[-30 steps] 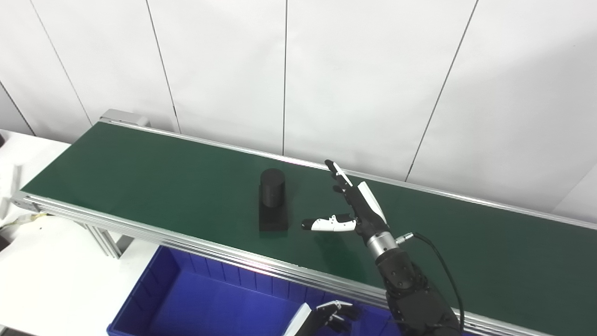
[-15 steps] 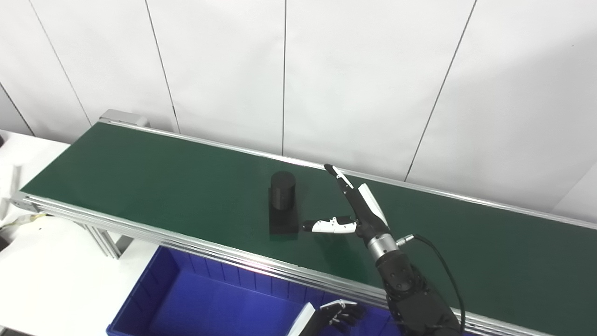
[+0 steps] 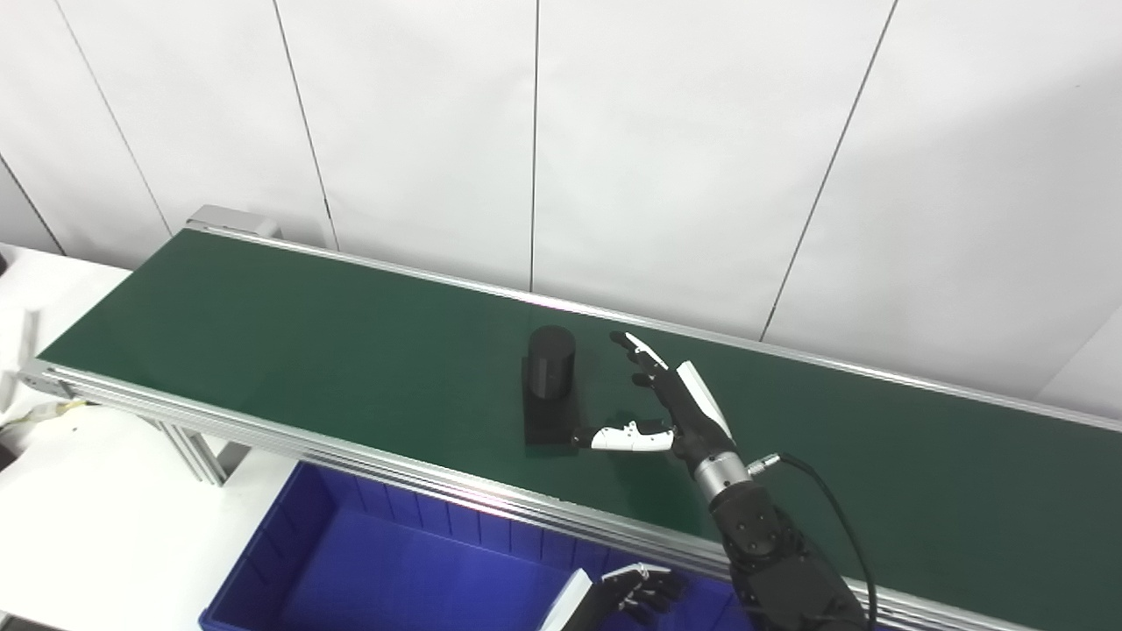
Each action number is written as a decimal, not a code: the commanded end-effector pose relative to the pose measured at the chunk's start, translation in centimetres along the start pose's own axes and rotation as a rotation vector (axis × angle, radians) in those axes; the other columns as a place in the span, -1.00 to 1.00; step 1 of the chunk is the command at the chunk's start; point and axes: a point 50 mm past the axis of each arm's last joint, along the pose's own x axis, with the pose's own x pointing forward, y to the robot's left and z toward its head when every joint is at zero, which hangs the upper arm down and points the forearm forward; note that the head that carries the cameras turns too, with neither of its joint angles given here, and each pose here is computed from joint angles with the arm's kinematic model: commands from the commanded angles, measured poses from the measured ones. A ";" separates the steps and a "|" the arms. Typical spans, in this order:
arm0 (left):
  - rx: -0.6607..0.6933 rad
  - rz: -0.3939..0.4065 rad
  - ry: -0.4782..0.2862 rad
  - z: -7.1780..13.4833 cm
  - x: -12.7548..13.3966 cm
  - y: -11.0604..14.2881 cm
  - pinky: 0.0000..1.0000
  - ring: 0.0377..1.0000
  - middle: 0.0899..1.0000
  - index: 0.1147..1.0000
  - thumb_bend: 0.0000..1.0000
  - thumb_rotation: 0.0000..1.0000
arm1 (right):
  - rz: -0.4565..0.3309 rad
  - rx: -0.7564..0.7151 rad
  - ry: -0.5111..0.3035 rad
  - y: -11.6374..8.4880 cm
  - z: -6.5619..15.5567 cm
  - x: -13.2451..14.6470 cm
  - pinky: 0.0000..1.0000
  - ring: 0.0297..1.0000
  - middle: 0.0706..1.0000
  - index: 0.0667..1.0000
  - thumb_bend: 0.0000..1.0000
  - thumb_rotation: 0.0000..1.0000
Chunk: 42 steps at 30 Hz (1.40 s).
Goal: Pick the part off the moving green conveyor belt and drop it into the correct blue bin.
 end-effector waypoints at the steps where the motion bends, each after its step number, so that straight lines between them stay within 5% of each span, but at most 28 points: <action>1: -0.011 -0.013 -0.077 1.4 0.6 -0.3 0.23 0.34 0.38 0.38 0.71 -0.78 | -0.036 -0.013 -0.101 -1.4 2.4 1.5 0.74 0.91 0.92 0.84 1.00 -0.29; 22: -0.008 -0.016 -0.073 1.2 0.1 0.2 0.23 0.34 0.38 0.38 0.72 -0.72 | -0.053 -0.022 -0.095 -2.3 2.5 1.8 0.80 0.92 0.92 0.84 1.00 -0.32; 42: -0.019 -0.014 -0.078 1.4 -0.3 0.1 0.25 0.35 0.38 0.38 0.71 -0.78 | -0.099 -0.079 -0.085 -4.4 3.1 2.6 0.66 0.84 0.90 0.85 0.96 -0.37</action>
